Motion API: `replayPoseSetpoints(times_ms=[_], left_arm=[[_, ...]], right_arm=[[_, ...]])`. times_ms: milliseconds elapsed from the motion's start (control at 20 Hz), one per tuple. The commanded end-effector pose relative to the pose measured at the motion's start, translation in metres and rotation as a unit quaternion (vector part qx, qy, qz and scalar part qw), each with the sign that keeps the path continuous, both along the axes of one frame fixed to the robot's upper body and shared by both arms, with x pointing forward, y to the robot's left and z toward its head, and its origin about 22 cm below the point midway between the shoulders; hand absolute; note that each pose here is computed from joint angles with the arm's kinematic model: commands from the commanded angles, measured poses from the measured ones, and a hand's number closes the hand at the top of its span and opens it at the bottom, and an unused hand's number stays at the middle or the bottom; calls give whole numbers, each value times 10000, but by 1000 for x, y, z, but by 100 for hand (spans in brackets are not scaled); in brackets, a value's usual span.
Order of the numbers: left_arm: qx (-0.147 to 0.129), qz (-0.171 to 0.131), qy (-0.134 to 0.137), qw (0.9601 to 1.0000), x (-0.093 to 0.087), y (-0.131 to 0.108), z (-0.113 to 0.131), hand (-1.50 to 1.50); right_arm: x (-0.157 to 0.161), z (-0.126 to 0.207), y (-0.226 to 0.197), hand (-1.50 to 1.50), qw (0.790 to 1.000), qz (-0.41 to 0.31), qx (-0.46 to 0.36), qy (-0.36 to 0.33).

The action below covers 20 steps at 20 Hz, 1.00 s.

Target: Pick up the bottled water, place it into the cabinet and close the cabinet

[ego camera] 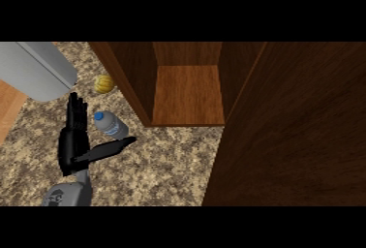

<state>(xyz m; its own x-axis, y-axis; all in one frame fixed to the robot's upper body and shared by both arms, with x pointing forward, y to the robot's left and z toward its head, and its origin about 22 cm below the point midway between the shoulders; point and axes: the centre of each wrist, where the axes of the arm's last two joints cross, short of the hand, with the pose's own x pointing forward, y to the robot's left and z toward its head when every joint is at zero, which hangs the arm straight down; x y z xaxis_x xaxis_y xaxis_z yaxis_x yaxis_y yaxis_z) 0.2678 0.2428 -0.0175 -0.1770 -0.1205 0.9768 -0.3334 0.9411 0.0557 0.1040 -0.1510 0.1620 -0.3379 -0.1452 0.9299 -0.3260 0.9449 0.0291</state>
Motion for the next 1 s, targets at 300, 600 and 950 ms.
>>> replayPoseSetpoints(times_ms=[300, 600, 950], left_arm=[[-30, 15, 68, 10000, 6, -16, -49, -150], [-116, 58, 183, 9997, 6, -8, -82, -150], [-92, 255, 90, 9996, 1, -4, -104, -150]], right_arm=[[-24, 22, -10, -150, 9987, -292, -161, -391], [-1, 13, 7, -150, 9987, -248, -100, -428], [-6, 12, -3, -150, 9989, -238, -114, -379]])
